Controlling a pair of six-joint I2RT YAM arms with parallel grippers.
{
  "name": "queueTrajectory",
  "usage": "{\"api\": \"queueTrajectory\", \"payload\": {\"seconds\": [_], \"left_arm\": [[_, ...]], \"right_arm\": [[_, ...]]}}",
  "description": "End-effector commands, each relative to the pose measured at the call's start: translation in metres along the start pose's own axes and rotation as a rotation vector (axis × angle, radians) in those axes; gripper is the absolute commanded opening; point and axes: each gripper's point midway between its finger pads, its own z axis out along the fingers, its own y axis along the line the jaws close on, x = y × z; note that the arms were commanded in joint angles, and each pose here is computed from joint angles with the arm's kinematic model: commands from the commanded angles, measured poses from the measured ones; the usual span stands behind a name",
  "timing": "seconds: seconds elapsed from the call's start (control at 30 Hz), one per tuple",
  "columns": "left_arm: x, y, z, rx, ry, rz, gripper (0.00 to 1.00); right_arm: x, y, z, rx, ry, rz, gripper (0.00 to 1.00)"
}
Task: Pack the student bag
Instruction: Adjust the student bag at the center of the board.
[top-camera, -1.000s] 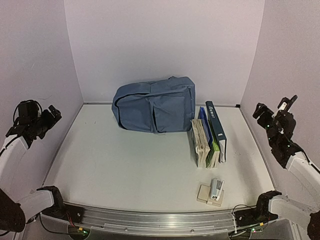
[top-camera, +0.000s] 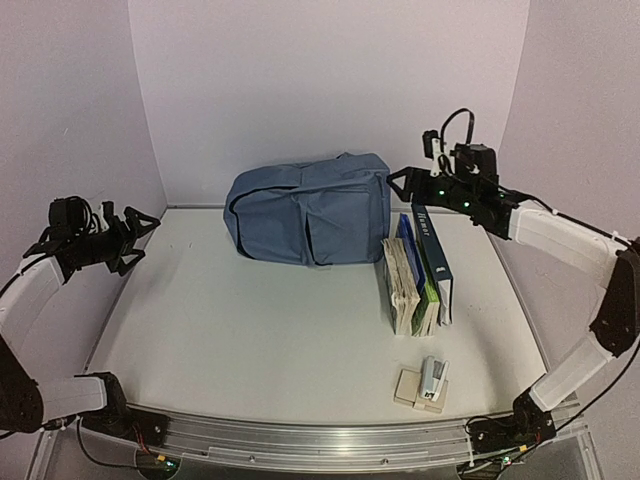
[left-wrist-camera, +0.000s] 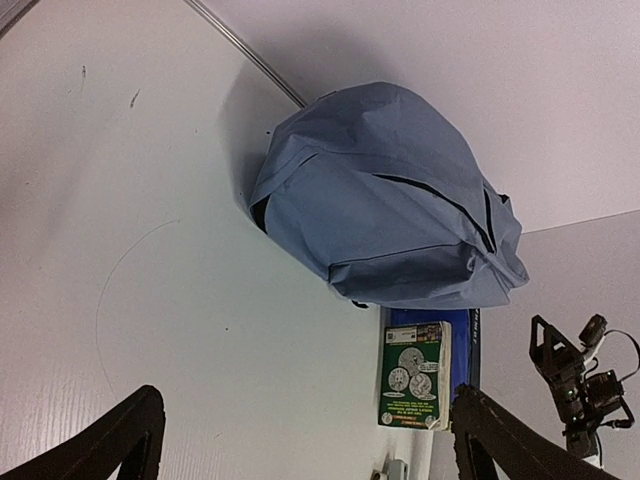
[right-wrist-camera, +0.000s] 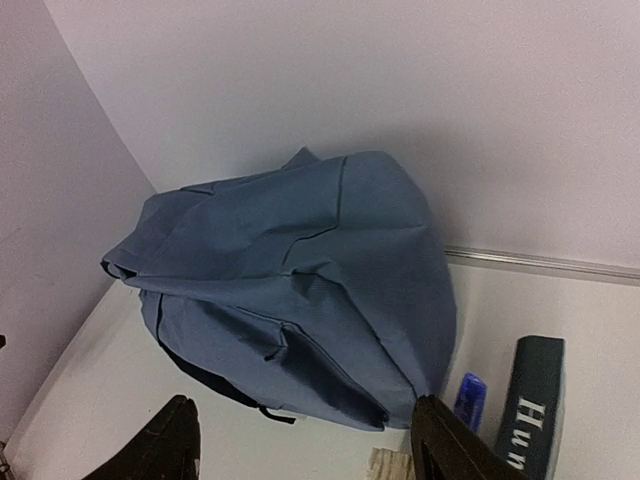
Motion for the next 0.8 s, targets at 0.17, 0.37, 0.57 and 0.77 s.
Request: {"api": "queueTrajectory", "payload": {"seconds": [0.17,0.37,0.57,0.77], "left_arm": [[0.016,0.0,0.011,0.04,0.062,0.049,1.0],[0.024,-0.013,0.026,0.113,0.097,0.114,1.0],[0.037,-0.02,0.071,0.106,0.109,0.282,1.0],[0.014,-0.011,0.122,0.103,-0.001,0.457,1.0]], "right_arm": [[0.03,0.053,0.047,-0.023,0.058,-0.088,0.67],[0.045,0.03,0.07,0.142,0.061,-0.103,0.57],[0.051,0.022,0.077,0.178,0.058,-0.097,0.51],[0.058,0.036,0.086,0.087,0.078,-0.114,0.37]]}}
